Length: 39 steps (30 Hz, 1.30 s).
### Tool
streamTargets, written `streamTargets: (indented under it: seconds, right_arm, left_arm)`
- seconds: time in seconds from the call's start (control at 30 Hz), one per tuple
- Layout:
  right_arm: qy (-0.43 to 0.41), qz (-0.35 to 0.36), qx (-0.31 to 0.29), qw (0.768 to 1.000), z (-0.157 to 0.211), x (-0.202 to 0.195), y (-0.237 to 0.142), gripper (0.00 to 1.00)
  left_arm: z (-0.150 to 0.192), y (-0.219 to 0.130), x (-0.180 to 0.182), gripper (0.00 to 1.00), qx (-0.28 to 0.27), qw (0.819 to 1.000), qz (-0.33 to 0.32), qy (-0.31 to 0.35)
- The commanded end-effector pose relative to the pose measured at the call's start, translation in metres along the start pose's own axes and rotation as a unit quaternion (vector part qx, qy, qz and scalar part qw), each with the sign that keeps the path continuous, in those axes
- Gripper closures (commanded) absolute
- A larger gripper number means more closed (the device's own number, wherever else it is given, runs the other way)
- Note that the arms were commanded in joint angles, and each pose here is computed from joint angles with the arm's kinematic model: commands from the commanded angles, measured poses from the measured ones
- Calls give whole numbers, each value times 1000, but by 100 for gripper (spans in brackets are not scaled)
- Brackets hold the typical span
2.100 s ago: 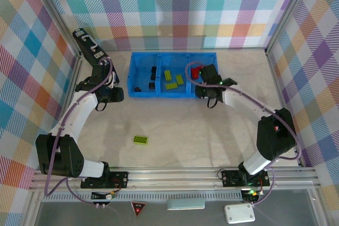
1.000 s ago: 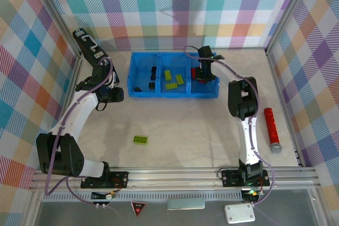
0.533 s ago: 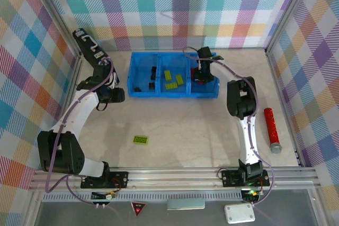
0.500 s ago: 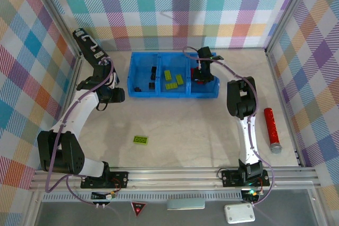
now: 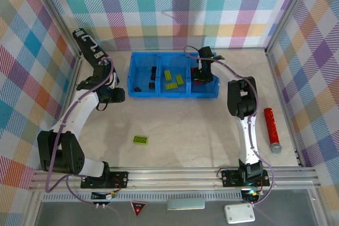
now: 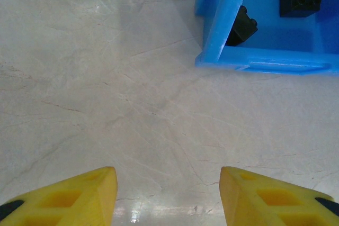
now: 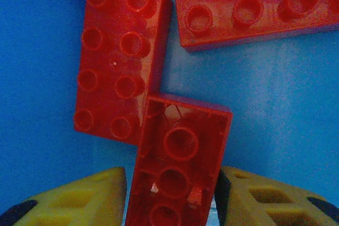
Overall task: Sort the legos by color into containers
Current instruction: Place the lego in the container, then pick up the lego from the middle-left of the table.
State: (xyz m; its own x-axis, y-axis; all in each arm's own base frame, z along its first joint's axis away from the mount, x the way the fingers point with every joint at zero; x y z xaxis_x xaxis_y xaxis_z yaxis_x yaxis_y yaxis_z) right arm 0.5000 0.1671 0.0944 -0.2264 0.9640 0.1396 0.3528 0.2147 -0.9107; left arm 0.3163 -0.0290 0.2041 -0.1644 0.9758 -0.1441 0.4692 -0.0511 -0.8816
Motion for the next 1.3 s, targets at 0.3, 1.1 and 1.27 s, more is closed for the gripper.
streamTargets:
  seconds: [0.3, 1.1, 1.27]
  right_arm:
    - [6, -12, -42, 999, -11, 7, -61, 50]
    - [25, -52, -36, 998, 63, 18, -136, 49]
    - [25, -52, -39, 998, 76, 17, -144, 49]
  left_arm:
    - [-2, -2, 3, 46, 1, 1000, 1, 1]
    - [51, -25, -38, 41, 76, 995, 60, -25]
    - [83, -25, -51, 37, 92, 995, 33, 6]
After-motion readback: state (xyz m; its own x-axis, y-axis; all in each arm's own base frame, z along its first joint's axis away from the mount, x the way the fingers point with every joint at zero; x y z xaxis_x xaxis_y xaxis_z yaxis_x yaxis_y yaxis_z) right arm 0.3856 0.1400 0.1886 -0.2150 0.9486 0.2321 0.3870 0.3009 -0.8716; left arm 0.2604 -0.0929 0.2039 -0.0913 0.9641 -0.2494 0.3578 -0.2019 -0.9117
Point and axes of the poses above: each hand's point on the last joint's axis, 136 mm out from that joint toward the fingers, its own y axis out along the fingers, its own x axis along the line the jaws close on, z = x × y, the point moved 6 cm from there along -y, back along the fingers, and after that the axes turned 8 degrees about -y, right-handed, at the moved point
